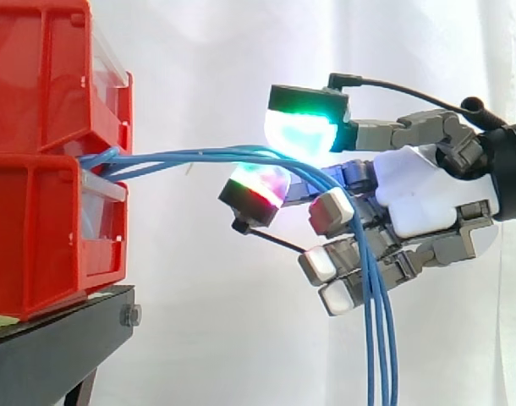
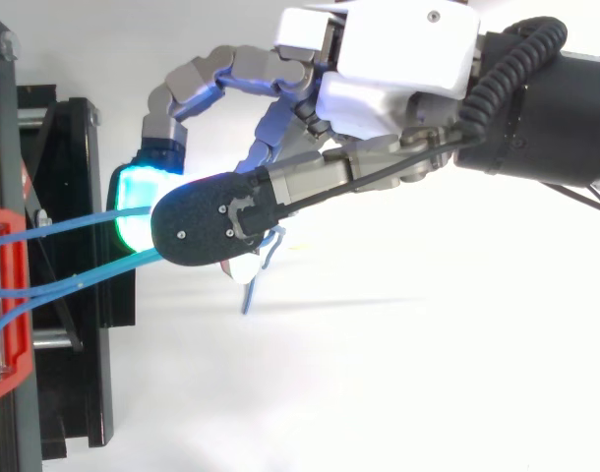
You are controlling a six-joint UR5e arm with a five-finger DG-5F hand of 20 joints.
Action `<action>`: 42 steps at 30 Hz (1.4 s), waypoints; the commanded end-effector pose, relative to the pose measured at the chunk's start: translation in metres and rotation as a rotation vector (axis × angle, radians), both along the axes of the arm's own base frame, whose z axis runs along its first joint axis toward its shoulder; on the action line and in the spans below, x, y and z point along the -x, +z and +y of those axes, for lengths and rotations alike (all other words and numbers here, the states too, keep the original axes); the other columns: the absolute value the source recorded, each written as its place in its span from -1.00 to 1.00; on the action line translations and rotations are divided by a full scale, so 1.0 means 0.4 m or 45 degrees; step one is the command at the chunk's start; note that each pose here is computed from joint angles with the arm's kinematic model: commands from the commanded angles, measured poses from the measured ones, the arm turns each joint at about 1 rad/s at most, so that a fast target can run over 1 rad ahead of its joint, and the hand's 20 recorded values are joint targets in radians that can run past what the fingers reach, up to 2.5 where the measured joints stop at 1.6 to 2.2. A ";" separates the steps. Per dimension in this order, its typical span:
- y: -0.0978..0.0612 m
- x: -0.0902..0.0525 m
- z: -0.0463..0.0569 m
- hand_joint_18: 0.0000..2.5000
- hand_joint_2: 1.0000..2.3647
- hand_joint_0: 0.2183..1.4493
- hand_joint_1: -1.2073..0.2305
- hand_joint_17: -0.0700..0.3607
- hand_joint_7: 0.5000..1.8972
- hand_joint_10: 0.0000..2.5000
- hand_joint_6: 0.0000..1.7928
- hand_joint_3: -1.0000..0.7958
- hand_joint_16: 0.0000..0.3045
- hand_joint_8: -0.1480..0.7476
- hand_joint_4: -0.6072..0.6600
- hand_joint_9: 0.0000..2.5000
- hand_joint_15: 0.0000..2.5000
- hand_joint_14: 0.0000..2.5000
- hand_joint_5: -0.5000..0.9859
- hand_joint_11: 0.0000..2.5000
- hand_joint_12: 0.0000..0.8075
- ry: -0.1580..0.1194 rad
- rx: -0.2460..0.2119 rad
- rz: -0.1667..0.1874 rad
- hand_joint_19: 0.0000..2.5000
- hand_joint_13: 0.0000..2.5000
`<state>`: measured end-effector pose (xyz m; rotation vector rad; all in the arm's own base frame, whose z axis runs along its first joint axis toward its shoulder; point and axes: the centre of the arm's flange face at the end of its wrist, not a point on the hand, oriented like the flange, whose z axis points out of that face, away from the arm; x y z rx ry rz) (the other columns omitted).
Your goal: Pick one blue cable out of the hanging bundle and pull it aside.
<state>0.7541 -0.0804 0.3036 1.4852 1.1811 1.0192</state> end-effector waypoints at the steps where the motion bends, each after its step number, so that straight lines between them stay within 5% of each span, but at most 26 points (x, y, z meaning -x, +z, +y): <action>1: 0.000 0.000 0.000 -0.40 -0.98 -0.41 -0.27 -0.10 -0.43 -0.98 0.00 -0.06 -0.64 -0.07 -0.24 -0.02 -0.54 -0.98 -0.41 -0.43 -0.10 0.000 0.000 0.000 -0.62 -0.30; 15: -0.002 0.002 -0.001 -0.52 -1.00 -0.40 -0.34 -0.08 -0.36 -0.99 -0.03 0.02 -0.63 -0.13 -0.42 -0.21 -0.66 -0.99 -0.37 -0.66 -0.06 0.004 0.029 0.011 -0.73 -0.43; 19: -0.004 0.007 0.002 -0.53 -0.82 -0.46 -0.35 -0.07 -0.36 -0.99 -0.05 0.00 -0.62 -0.12 -0.44 -0.29 -0.68 -0.99 -0.36 -0.73 -0.03 0.008 0.032 0.036 -0.75 -0.44; 30: -0.006 0.008 -0.001 -0.55 -0.70 -0.50 -0.36 -0.04 -0.35 -1.00 -0.05 -0.03 -0.60 -0.12 -0.45 -0.45 -0.70 -0.99 -0.36 -0.84 0.00 0.004 0.032 0.040 -0.77 -0.47; 37: -0.011 0.017 -0.002 -0.58 -0.61 -0.53 -0.36 -0.02 -0.34 -1.00 -0.07 -0.02 -0.59 -0.12 -0.49 -0.49 -0.74 -0.99 -0.35 -0.91 0.02 0.013 0.062 0.082 -0.81 -0.51; 42: -0.009 0.036 -0.016 -0.58 -0.36 -0.60 -0.36 0.01 -0.31 -1.00 -0.08 -0.06 -0.57 -0.11 -0.50 -0.49 -0.75 -0.99 -0.34 -0.92 0.04 0.001 0.070 0.136 -0.82 -0.51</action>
